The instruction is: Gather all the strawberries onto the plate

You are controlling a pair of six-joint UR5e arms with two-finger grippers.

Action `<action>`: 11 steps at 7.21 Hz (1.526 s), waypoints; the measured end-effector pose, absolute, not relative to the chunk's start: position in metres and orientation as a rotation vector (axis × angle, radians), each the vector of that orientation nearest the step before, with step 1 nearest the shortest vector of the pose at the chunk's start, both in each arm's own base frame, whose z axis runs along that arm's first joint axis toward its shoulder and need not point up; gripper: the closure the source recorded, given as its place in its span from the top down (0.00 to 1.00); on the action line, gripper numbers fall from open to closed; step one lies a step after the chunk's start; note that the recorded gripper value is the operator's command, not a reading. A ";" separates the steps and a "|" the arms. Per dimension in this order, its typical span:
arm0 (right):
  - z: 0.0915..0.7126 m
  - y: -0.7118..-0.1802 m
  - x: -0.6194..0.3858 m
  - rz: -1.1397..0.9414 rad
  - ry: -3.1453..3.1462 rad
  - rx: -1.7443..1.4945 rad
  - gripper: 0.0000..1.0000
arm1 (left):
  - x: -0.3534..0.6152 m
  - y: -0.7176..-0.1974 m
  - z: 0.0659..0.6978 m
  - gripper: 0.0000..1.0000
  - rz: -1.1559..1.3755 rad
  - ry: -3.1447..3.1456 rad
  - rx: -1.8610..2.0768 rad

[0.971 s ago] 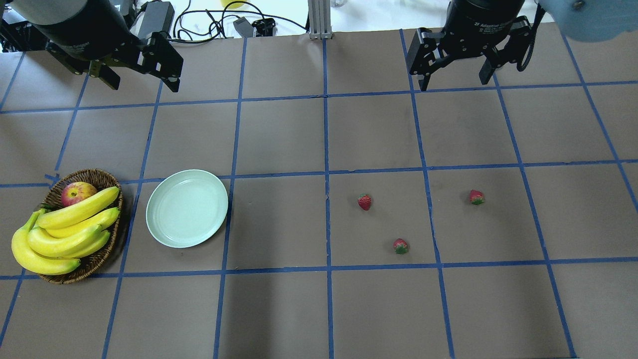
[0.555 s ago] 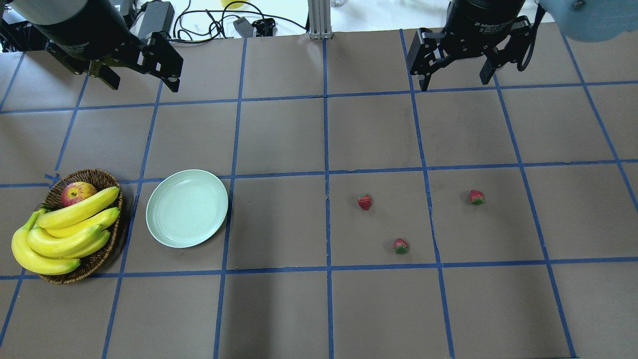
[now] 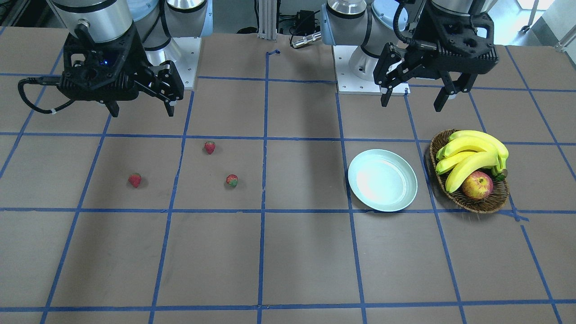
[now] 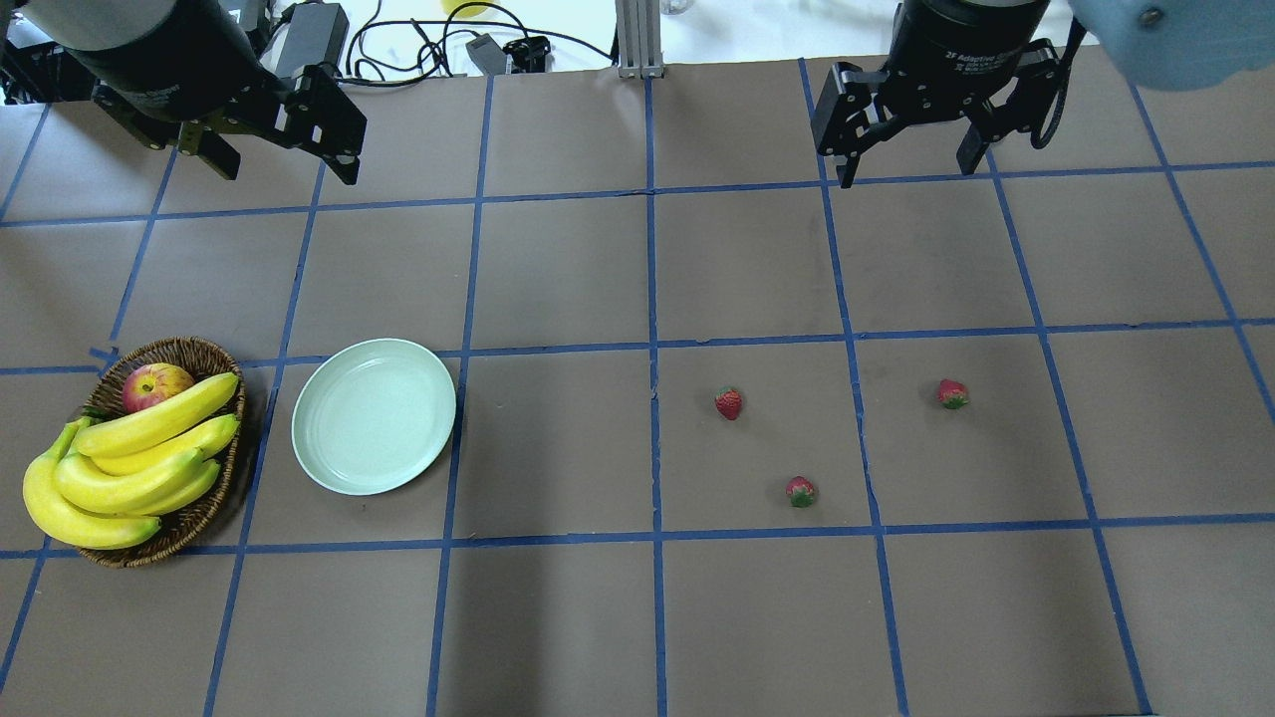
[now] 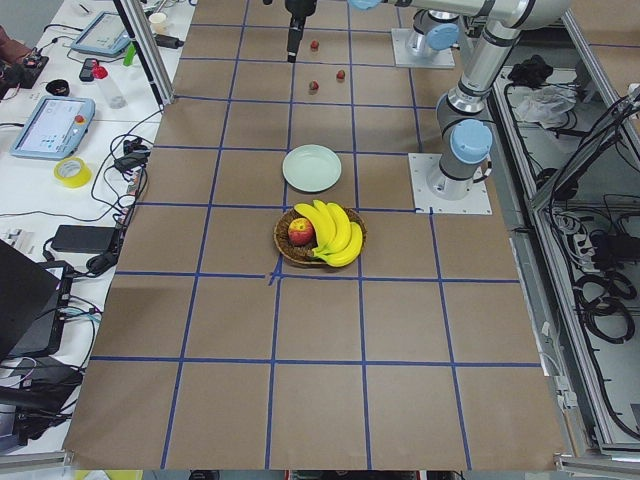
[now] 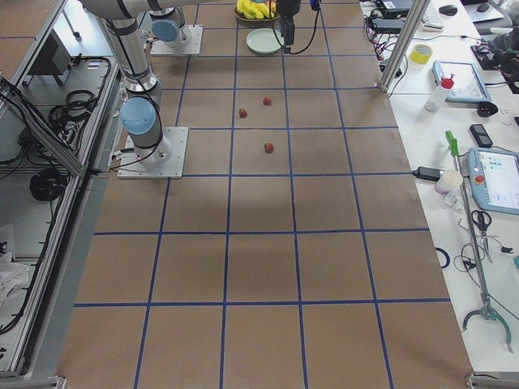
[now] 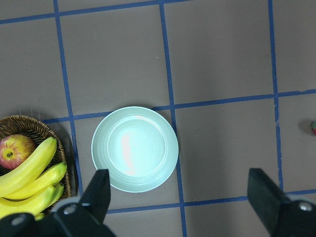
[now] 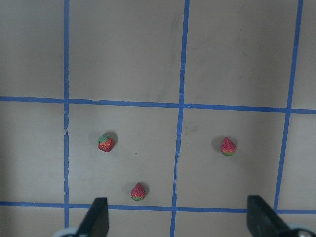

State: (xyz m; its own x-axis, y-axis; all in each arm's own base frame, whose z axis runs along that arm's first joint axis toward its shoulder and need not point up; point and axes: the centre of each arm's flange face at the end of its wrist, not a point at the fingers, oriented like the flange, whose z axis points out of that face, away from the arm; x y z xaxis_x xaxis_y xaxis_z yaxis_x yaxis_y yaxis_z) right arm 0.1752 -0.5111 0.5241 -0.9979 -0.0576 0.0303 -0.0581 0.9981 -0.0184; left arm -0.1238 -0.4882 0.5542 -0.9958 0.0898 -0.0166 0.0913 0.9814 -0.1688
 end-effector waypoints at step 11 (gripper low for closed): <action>0.389 -0.558 0.244 -0.122 -3.092 0.246 0.99 | -0.122 -0.489 0.549 1.00 -0.254 3.110 0.158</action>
State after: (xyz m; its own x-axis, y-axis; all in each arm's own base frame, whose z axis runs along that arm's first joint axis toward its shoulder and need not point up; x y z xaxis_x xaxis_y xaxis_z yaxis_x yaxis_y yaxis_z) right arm 0.2440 -0.5584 0.3887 -0.9867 -0.1596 0.0307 -0.1566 0.9843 0.0812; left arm -0.1224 -0.4887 0.5487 -0.9947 0.0992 -0.0253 0.1020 0.9817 -0.1608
